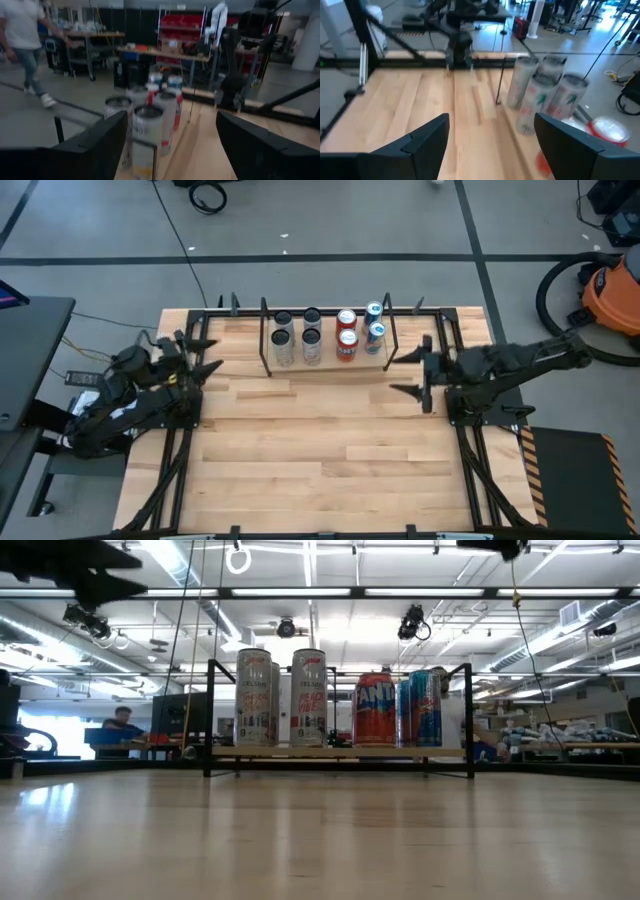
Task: Place canned beverage on shelf
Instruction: Return to Home Position
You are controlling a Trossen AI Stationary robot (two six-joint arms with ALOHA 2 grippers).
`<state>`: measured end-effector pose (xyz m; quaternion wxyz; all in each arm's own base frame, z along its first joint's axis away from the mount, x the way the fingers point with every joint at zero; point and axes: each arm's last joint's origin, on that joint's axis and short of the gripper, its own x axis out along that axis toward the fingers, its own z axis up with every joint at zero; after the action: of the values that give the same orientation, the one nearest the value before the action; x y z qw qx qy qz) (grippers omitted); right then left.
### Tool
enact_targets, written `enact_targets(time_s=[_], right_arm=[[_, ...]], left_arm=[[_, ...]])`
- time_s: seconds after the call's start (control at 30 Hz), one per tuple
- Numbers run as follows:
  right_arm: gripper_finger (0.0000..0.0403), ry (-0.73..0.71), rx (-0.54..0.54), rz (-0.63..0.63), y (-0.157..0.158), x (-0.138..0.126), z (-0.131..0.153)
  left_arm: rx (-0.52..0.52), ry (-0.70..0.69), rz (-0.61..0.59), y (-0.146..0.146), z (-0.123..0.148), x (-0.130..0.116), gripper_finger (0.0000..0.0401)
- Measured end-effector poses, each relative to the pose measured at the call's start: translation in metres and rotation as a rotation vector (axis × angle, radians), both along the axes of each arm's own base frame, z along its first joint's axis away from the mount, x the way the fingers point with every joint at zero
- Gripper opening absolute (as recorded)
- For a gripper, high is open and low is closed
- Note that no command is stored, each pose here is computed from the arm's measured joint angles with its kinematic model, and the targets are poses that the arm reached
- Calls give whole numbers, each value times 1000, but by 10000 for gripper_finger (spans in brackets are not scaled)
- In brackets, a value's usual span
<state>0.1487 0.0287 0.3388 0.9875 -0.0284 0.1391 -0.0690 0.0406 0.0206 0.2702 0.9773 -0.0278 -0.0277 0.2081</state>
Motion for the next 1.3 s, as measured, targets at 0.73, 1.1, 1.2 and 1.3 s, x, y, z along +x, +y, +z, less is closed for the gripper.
enact_targets(time_s=[0.73, 1.1, 1.2, 1.3], right_arm=[[300, -15, 74, 188, 9, 2, -111], [300, -47, 149, 218, 7, -10, -148], [300, -52, 163, 214, 6, -12, -156], [300, -57, 168, 214, 6, -14, -164]], left_arm=[[-7, 38, -12, 23, -78, 37, 309], [21, -16, -13, 27, -98, 44, 309], [29, -15, -12, 27, -98, 44, 309], [30, -14, -13, 27, -98, 44, 309]])
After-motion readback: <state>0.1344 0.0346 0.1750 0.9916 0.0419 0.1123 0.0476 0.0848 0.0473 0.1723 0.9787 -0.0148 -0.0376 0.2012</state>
